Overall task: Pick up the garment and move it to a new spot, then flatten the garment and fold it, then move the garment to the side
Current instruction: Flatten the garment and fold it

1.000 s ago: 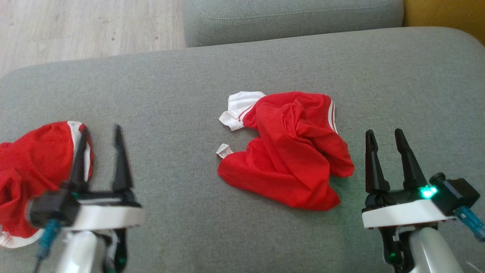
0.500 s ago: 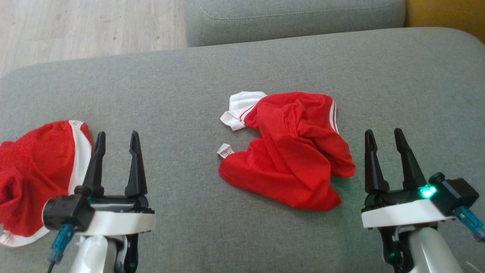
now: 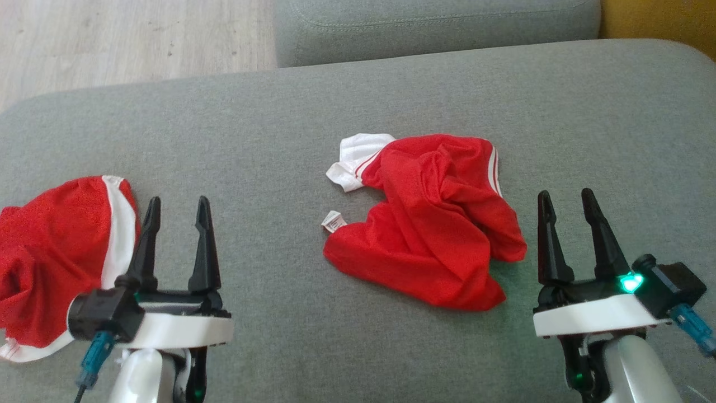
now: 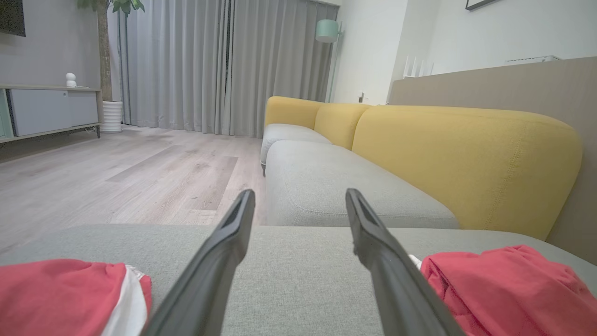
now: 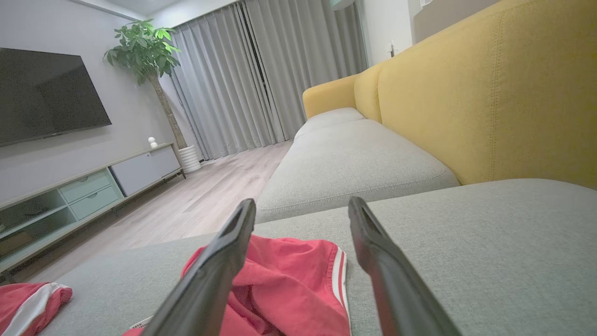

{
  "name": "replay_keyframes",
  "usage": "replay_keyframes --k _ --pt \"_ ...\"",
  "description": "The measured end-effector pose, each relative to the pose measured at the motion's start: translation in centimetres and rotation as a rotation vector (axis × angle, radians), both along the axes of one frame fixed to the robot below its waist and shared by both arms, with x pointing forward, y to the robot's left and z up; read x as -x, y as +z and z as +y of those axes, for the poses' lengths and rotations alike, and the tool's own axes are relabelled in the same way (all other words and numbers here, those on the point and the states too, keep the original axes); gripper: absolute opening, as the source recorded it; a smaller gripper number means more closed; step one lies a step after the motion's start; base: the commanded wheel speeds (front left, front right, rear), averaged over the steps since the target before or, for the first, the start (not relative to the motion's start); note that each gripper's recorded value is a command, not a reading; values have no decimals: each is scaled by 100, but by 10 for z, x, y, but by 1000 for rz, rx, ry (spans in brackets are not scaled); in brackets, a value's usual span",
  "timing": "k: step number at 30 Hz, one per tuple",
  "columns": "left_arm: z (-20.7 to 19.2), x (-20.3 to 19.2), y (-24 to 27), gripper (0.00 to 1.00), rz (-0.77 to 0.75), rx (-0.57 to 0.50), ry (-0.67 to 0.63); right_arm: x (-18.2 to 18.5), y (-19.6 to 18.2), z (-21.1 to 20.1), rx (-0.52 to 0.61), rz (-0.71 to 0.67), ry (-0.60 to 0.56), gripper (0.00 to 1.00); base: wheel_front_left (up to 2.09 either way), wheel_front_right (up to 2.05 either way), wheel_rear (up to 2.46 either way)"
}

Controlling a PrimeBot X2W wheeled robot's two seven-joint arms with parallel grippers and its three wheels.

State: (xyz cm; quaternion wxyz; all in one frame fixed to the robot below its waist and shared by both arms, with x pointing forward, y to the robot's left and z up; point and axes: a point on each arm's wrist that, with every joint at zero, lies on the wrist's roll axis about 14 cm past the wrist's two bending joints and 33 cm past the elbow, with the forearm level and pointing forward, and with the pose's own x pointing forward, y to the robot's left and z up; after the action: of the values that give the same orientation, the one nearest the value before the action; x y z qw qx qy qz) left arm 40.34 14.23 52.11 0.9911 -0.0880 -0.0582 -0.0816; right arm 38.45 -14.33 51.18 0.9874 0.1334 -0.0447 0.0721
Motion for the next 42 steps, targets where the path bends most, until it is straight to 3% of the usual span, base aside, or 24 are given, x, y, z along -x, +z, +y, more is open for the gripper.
replay_keyframes --k 8,15,20,25,32,33,34,35,42 --pt "1 2 -5 100 15 4 3 0 -3 23 55 0 72 100 0 0 0" --pt "8 5 -12 100 35 4 26 11 -38 110 135 103 359 100 0 0 0" --pt "15 7 -19 100 59 7 45 11 -66 158 270 196 554 100 0 0 0" --pt "23 5 -20 100 61 5 69 7 -114 169 456 368 658 100 0 0 0" --pt "37 11 -27 100 87 8 113 7 -142 175 550 465 721 100 0 0 0" --pt "39 12 -27 100 87 9 115 6 -143 176 556 469 727 95 0 0 0" --pt "39 13 -27 100 87 9 114 5 -143 178 560 471 732 29 0 0 0" --pt "40 13 -27 100 86 9 116 4 -142 178 565 469 734 0 0 0 0" --pt "38 14 -20 100 68 12 111 -15 -113 175 449 339 663 0 0 0 0"
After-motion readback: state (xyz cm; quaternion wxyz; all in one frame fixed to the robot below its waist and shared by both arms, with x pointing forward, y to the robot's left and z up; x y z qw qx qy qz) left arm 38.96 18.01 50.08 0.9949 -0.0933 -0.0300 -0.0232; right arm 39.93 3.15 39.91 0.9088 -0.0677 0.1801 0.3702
